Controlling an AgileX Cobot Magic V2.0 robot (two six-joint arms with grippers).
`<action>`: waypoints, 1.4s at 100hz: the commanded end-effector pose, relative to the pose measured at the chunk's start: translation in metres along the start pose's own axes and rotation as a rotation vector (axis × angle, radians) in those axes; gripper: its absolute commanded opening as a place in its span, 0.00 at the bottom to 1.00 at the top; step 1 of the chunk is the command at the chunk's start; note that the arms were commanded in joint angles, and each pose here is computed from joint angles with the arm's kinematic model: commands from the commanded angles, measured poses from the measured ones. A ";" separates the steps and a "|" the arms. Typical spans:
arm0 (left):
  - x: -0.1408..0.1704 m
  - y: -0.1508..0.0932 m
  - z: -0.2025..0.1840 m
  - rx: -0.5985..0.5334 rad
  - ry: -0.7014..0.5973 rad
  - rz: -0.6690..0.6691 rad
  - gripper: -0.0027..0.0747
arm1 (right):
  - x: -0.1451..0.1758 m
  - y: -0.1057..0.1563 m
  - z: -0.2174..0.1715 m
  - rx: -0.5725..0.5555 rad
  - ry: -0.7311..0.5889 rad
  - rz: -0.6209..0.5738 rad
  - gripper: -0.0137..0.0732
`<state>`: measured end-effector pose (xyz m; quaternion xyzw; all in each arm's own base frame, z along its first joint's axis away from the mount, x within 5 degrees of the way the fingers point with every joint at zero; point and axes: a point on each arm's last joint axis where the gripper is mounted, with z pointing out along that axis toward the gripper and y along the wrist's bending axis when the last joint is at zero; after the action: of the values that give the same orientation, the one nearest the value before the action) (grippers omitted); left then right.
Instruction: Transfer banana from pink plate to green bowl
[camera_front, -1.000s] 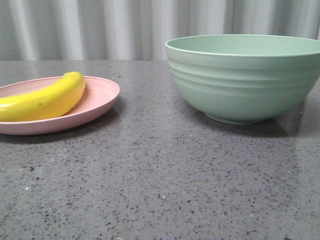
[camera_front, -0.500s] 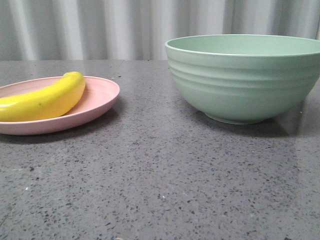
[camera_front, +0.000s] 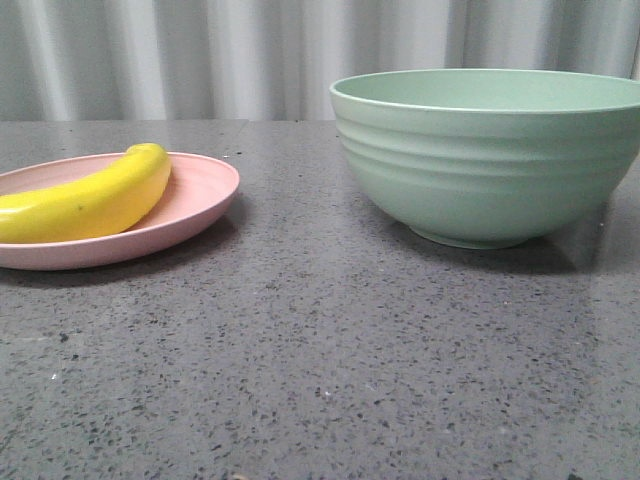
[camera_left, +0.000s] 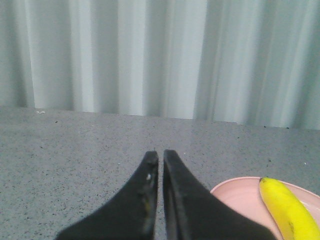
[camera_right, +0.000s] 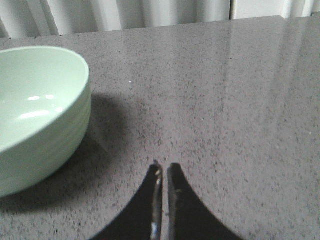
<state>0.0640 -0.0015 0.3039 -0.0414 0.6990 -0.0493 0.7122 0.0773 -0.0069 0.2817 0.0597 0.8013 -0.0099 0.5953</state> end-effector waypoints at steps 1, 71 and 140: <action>-0.022 -0.001 0.010 -0.006 -0.091 0.001 0.01 | -0.029 0.001 0.006 0.000 -0.073 -0.006 0.08; -0.040 -0.021 0.075 0.114 0.035 0.009 0.72 | -0.039 0.001 0.032 -0.003 -0.087 0.020 0.08; 0.020 -0.117 0.167 0.466 0.846 0.338 0.69 | -0.040 0.005 0.030 -0.033 -0.048 0.009 0.08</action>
<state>0.2231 -0.1152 0.2890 0.2501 0.9029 -0.0952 0.3364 0.1140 -0.0083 0.2904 0.0651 0.8168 0.0070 0.5732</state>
